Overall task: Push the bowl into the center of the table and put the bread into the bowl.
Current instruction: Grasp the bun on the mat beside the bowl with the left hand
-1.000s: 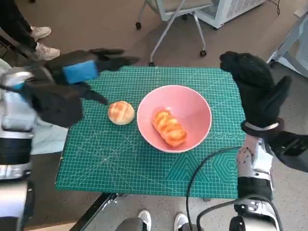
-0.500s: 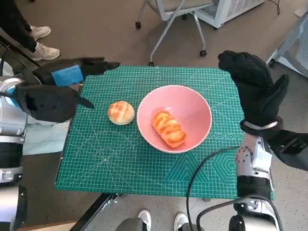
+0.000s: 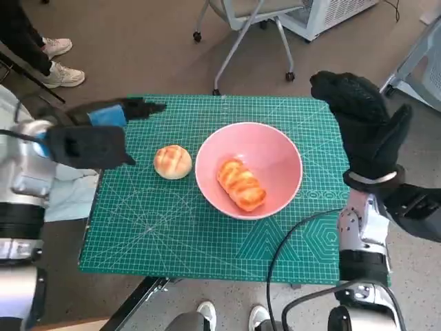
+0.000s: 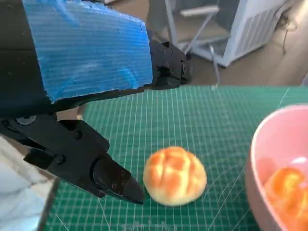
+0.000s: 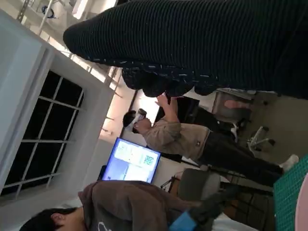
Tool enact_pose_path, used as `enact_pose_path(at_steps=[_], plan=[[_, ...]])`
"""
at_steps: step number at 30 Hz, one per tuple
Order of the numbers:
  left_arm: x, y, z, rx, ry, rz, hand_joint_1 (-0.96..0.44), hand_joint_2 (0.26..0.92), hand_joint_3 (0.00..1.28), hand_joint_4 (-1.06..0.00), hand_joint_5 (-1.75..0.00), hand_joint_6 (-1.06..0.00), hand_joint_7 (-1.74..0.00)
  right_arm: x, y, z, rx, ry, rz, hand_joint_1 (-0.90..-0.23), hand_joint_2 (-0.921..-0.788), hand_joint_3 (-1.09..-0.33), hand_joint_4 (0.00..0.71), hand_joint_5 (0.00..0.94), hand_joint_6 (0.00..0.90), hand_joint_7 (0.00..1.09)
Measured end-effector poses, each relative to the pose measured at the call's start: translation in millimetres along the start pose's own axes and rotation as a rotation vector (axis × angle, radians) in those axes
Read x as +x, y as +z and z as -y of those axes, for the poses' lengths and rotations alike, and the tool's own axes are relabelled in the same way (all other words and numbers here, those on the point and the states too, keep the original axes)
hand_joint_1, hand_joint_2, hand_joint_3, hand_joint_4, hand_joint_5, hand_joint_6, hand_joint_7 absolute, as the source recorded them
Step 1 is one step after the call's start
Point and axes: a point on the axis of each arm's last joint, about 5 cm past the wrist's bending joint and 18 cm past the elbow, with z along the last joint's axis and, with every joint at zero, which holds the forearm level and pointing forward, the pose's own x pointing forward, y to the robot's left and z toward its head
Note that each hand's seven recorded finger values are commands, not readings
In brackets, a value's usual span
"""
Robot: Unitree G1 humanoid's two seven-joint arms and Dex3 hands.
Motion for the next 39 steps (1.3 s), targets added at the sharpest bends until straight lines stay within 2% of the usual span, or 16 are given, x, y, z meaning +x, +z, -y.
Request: enact_pose_path(at_steps=[8, 22, 29, 39], plan=[[14.3, 0.9, 11.1, 0.016, -0.036, -0.028, 0.01, 0.695, 0.00, 0.00, 0.00, -0.15, 0.00, -0.2, 2.1, 3.4, -0.007, 0.006, -0.004, -0.657, -0.921, -0.749, 0.164, 0.002, 0.127, 0.30], [26.7, 6.6, 13.8, 0.031, -0.041, -0.046, 0.01, 0.695, 0.00, 0.00, 0.00, -0.13, 0.00, -1.5, 4.7, 5.6, -0.011, 0.001, 0.000, -0.663, -0.921, -0.744, 0.169, 0.003, 0.136, 0.30], [39.8, 7.5, 30.3, 0.045, -0.077, -0.082, -0.01, 0.697, 0.00, 0.00, 0.00, -0.14, 0.00, -4.4, 5.0, 5.2, -0.009, 0.000, -0.006, -0.673, -0.921, -0.738, 0.170, 0.003, 0.140, 0.30], [49.7, 6.2, 50.6, 0.043, -0.088, -0.102, -0.01, 0.716, 0.01, -0.07, -0.02, -0.20, -0.02, -6.5, 5.6, 5.3, -0.011, -0.003, -0.007, -0.673, -0.921, -0.736, 0.172, 0.003, 0.144, 0.30]])
